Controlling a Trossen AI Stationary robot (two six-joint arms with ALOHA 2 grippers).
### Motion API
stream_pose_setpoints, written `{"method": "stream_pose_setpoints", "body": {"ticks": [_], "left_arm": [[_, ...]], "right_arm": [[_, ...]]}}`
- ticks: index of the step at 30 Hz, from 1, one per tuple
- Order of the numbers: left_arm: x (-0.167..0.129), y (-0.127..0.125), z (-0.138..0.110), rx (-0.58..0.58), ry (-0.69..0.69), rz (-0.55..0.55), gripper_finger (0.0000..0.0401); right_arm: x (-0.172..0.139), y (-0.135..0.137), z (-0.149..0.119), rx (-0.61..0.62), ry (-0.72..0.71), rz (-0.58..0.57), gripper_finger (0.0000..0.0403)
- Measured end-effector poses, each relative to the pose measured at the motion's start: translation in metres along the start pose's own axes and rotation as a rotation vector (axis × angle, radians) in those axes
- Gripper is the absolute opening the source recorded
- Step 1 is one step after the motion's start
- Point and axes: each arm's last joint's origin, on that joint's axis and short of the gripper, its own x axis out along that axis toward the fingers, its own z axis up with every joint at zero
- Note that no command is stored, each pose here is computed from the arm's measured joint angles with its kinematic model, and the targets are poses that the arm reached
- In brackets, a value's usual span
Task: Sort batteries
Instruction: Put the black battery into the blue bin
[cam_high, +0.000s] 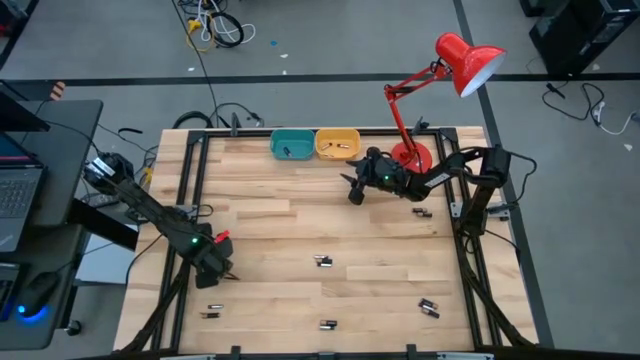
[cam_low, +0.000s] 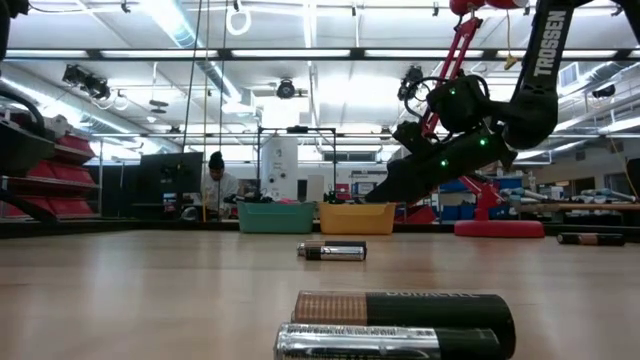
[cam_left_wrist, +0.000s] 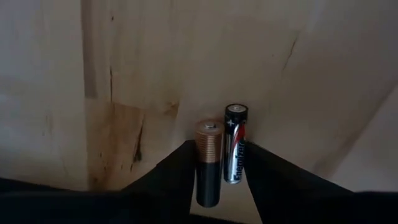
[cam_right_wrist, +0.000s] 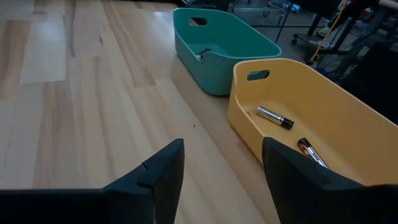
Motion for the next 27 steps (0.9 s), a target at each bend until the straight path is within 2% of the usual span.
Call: {"method": "stream_pose_setpoints", "body": {"ticks": [4,9,11,17,27], "left_arm": [[0.0,-0.001,0.002,-0.018,-0.03,-0.005,0.013],[-0.006,-0.002,0.01,-0.04,-0.059,-0.01,0.0128],[-0.012,-0.006,0.02,-0.052,-0.151,-0.032,0.0127],[-0.023,-0.008,0.039,-0.089,-0.313,-0.049,0.0118],[-0.025,0.008,0.057,-0.18,-0.343,-0.066,0.0078]], "right_arm": [[0.0,0.0,0.0,0.0,0.0,0.0,0.0199],[0.0,0.0,0.0,0.0,0.0,0.0,0.0196],[0.0,0.0,0.0,0.0,0.0,0.0,0.0197],[0.0,0.0,0.0,-0.007,0.0,0.0,0.0194],[0.0,0.0,0.0,-0.028,0.001,-0.001,0.0191]]}}
